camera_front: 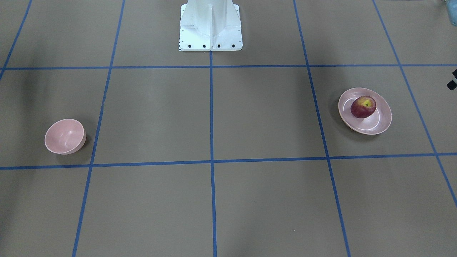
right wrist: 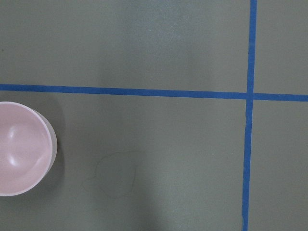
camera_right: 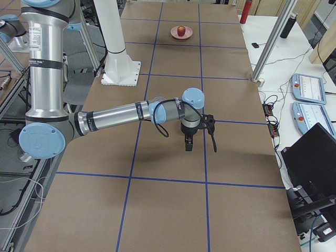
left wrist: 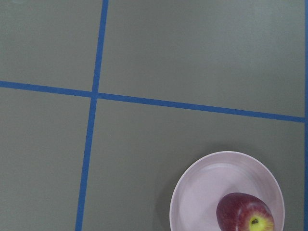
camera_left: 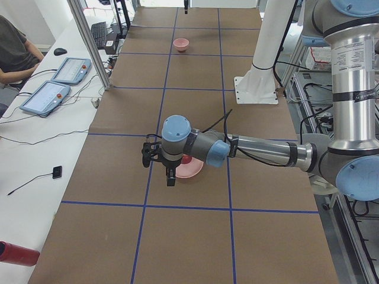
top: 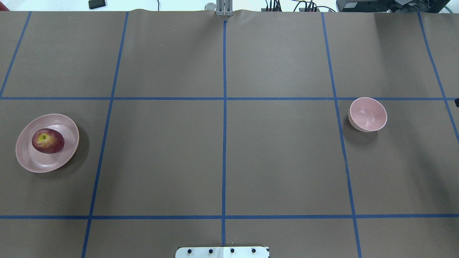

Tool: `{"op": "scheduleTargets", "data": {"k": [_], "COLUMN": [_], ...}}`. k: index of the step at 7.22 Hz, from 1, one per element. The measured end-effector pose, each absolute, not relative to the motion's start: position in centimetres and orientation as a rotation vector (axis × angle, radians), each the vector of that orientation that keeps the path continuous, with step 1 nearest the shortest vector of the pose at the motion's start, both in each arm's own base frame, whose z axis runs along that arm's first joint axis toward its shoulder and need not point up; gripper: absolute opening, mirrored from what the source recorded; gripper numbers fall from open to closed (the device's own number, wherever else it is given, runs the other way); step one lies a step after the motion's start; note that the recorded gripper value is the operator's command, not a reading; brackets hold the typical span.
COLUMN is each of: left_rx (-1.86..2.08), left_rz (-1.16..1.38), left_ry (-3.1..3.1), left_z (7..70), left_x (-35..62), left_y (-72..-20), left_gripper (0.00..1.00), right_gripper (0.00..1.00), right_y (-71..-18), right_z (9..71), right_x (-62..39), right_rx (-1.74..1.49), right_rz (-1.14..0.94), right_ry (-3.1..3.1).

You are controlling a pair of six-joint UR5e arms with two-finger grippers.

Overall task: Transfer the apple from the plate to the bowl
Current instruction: 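Move the right gripper in toward the small pink bowl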

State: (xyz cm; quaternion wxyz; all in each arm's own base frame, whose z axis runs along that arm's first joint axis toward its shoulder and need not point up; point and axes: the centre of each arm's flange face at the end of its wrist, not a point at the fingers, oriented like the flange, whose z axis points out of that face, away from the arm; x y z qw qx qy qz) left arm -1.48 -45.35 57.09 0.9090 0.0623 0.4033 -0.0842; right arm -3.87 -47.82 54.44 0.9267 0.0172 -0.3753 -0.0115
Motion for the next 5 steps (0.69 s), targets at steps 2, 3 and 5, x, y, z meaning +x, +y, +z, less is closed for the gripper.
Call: {"op": "scheduleTargets", "data": {"k": [2, 3, 5], "left_rx": [0.133, 0.131, 0.132], "left_rz": [-0.166, -0.161, -0.157], "left_ry": [0.808, 0.811, 0.815], "left_z": [57.37, 57.39, 57.26], "left_x": [-1.31, -1.13, -1.00], "left_y": [-45.10, -44.97, -44.84], "left_gripper": [0.98, 0.98, 0.98], "right_gripper": [1.00, 1.00, 1.00], "right_y": [-47.69, -47.57, -47.19], "right_z": [54.40, 54.41, 54.43], "right_x": [-3.86, -3.89, -4.06], "right_rx": [0.035, 0.034, 0.022], "right_rz": [-0.024, -0.025, -0.030], "right_ry": [-0.776, -0.781, -0.811]}}
